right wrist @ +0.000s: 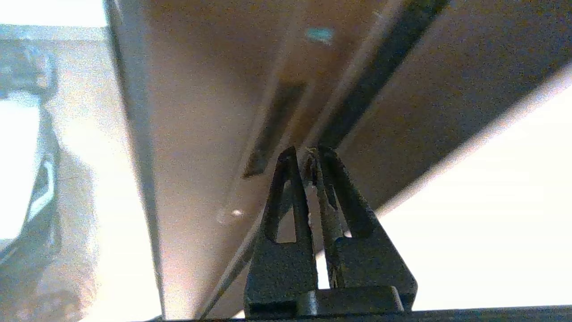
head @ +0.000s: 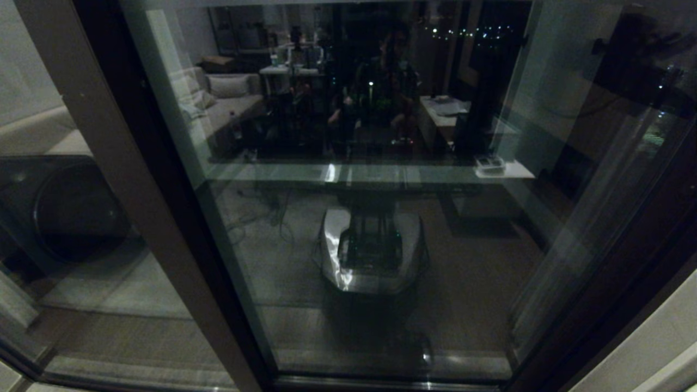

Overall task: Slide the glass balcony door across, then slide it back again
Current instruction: Close the slid door

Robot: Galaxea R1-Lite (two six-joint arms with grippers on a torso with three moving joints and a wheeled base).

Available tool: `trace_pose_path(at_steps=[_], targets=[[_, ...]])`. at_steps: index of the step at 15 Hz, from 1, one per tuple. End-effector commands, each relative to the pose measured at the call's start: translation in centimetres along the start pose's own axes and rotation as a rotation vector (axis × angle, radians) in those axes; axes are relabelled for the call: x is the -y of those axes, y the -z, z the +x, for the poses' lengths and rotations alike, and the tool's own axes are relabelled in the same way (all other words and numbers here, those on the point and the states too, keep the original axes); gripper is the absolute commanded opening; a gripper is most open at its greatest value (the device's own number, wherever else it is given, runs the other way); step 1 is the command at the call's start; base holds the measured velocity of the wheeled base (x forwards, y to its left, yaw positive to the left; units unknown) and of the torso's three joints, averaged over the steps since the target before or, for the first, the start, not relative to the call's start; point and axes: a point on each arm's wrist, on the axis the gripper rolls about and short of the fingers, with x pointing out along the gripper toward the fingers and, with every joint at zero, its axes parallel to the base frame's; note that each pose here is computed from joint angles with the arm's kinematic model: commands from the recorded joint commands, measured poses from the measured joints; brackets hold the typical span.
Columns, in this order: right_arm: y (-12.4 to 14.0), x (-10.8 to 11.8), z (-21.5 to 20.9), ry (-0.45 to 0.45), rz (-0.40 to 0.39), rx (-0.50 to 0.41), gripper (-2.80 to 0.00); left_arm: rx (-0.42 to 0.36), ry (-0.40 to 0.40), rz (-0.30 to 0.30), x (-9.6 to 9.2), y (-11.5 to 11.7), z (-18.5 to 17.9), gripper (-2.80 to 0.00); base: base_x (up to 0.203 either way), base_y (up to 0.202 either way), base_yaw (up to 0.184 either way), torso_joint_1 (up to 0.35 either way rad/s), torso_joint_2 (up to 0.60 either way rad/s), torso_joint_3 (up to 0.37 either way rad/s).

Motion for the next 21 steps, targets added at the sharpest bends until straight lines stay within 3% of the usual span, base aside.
trace_pose_path(at_steps=[1,14,21], targets=[[-0.3,0.6,-1.0,0.018,-0.002,0.017,-2.80,-0.003,-0.001,0.000,0.0,0.0,0.0,-2.80,0.000,0.000,0.000,0.000,0.00,0.000],[0.2,-1.4,1.4,-0.042,-0.010,-0.011,-2.80,-0.003,-0.001,0.000,0.0,0.0,0.0,-2.80,0.000,0.000,0.000,0.000,0.00,0.000],[-0.1,-1.3,1.9,-0.038,-0.006,0.000,-2.80,-0.002,0.000,0.000,0.0,0.0,0.0,-2.80,0.000,0.000,0.000,0.000,0.00,0.000]])
